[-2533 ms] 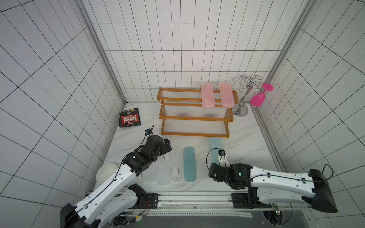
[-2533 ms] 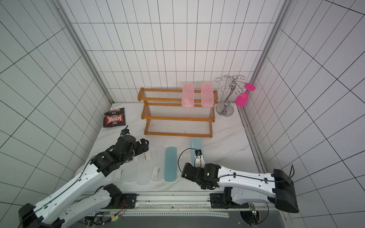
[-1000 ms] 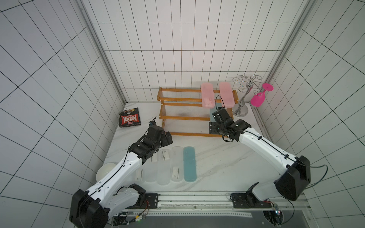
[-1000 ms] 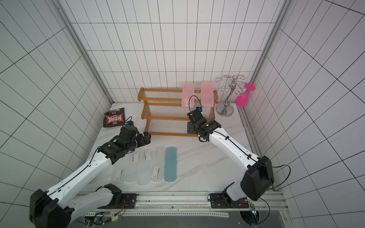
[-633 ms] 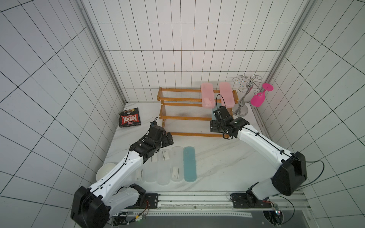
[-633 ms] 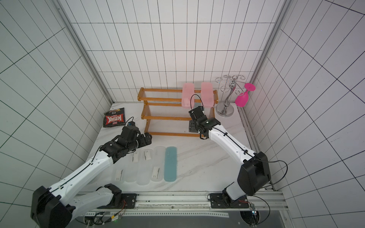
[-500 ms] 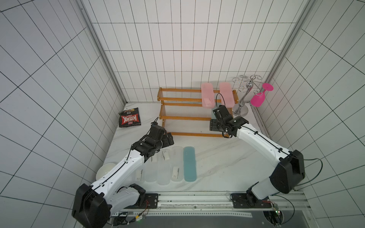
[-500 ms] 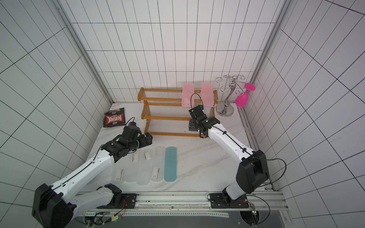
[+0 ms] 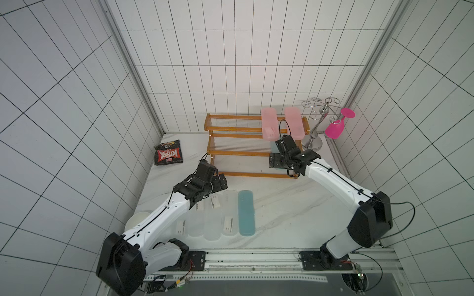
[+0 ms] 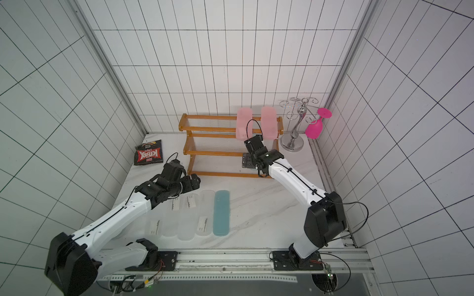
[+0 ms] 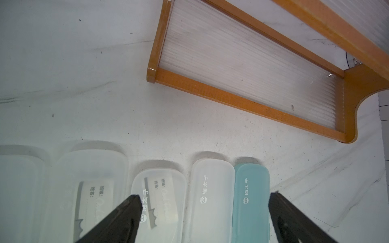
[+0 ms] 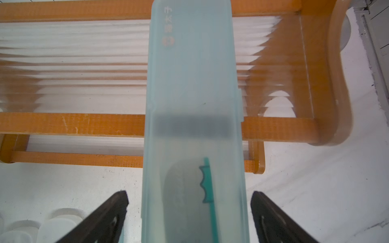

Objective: Place the pencil cases on the shelf according to color
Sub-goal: Place the pencil case on the shelf.

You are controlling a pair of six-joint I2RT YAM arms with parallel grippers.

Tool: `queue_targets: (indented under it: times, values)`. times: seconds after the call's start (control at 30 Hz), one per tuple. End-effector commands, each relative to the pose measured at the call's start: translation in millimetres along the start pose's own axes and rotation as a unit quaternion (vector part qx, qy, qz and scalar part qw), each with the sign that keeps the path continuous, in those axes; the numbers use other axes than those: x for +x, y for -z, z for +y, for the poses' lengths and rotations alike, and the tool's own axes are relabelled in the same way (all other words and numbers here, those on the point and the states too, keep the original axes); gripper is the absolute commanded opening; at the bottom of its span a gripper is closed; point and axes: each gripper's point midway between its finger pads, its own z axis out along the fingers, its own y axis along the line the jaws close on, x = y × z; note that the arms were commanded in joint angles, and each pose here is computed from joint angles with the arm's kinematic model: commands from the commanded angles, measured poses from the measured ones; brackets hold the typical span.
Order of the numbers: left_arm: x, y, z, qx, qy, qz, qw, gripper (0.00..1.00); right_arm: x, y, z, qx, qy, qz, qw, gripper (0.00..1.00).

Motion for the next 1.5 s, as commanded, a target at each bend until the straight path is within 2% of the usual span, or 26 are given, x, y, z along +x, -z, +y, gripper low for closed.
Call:
queue_targets:
  times: [0.0, 0.2, 0.5, 0.63, 0.77, 0.83, 0.93, 1.03, 1.3, 1.47]
  values:
    - [-9.2, 11.6, -4.2, 0.008, -0.002, -0.016, 1.0, 0.98, -19.5, 28.6, -1.4, -0.018, -0.019, -0.03, 0.999, 0.98]
    - [-18.5, 26.1, -3.4, 0.013, 0.002, -0.048, 0.999, 0.98, -9.2, 54.8, -13.0, -0.023, -0.024, -0.029, 0.999, 0.99]
    - [-34.4, 45.7, -1.6, 0.023, 0.012, -0.107, 0.994, 0.98, 40.3, 74.9, -31.4, -0.045, -0.04, -0.017, 0.998, 0.98]
    - [-40.2, 45.8, -10.0, 0.048, 0.029, -0.121, 0.991, 0.98, 57.5, 83.7, -41.2, -0.053, -0.051, -0.031, 0.997, 0.92]
    - [-48.6, 48.2, -18.5, 0.061, 0.041, -0.128, 0.989, 0.98, 73.6, 79.9, -43.3, -0.063, -0.043, -0.026, 0.997, 0.81]
    - [-48.9, 45.6, -19.6, 0.061, 0.048, -0.124, 0.989, 0.98, 80.4, 73.6, -40.8, -0.066, -0.035, -0.011, 0.997, 0.74]
    - [-45.7, 40.1, -22.4, 0.064, 0.058, -0.111, 0.99, 0.98, 90.8, 61.5, -37.9, -0.068, -0.035, 0.005, 0.997, 0.55]
    - [-42.1, 34.7, -25.5, 0.065, 0.058, -0.098, 0.991, 0.98, 92.4, 53.9, -31.4, -0.087, -0.041, -0.006, 0.995, 0.46]
    - [-26.0, 27.8, -19.0, 0.034, 0.035, -0.072, 0.996, 0.98, 83.4, 39.1, -7.4, -0.132, -0.042, -0.018, 0.99, 0.33]
    - [-20.8, 25.4, -10.0, 0.023, 0.032, -0.075, 0.996, 0.98, 74.1, 32.2, -3.8, -0.132, -0.045, -0.034, 0.99, 0.33]
